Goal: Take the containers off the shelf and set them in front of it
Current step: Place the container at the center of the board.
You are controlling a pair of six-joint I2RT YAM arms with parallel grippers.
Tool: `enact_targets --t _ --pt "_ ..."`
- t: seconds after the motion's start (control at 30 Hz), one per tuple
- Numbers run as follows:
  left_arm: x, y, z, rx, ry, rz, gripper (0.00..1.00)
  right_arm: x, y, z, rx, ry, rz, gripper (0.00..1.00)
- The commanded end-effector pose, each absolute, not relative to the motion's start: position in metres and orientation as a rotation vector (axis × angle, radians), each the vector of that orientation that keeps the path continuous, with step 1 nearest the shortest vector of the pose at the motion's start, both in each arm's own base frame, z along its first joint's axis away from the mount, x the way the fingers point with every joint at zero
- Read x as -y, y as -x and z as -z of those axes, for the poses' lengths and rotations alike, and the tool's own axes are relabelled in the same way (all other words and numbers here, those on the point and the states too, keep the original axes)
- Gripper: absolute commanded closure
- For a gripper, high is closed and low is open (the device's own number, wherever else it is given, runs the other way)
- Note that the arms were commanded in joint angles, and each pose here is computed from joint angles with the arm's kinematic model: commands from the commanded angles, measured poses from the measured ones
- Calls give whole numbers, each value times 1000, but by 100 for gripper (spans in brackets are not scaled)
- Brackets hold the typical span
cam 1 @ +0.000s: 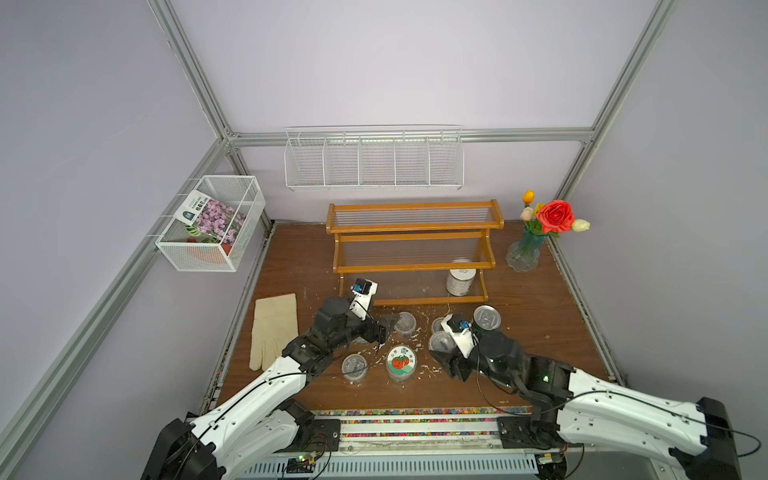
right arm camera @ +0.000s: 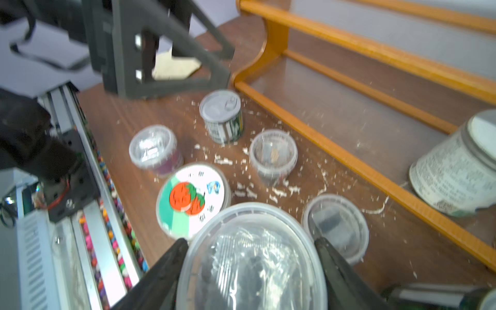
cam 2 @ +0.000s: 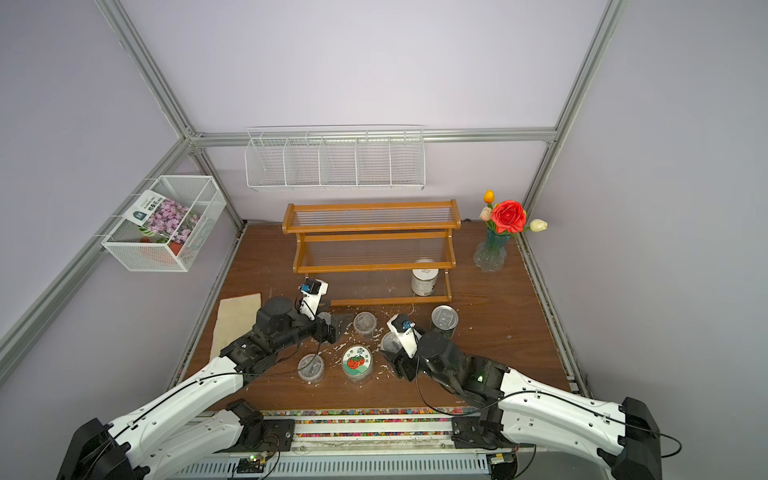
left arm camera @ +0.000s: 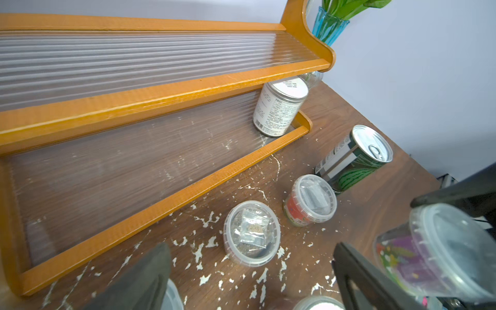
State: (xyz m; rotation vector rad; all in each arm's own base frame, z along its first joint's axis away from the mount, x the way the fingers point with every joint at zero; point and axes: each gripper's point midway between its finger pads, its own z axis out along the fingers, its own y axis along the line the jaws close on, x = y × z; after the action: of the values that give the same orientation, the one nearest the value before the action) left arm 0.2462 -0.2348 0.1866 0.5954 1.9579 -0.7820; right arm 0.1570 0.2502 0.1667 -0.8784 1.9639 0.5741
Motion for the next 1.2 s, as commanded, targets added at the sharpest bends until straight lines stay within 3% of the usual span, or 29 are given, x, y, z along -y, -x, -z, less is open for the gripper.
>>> enact_targets --t 0.0,0.7,1.17 --pt "243 -249 -210 -1881 -624 824 2 -230 -144 -136 -2034 897 -512 45" --pt "246 -251 -208 -1903 -627 829 3 -232 -149 -84 -2055 791 -584 37" --pt "244 -249 -200 -1925 -628 814 3 -231 -154 -61 -2120 792 -557 22"
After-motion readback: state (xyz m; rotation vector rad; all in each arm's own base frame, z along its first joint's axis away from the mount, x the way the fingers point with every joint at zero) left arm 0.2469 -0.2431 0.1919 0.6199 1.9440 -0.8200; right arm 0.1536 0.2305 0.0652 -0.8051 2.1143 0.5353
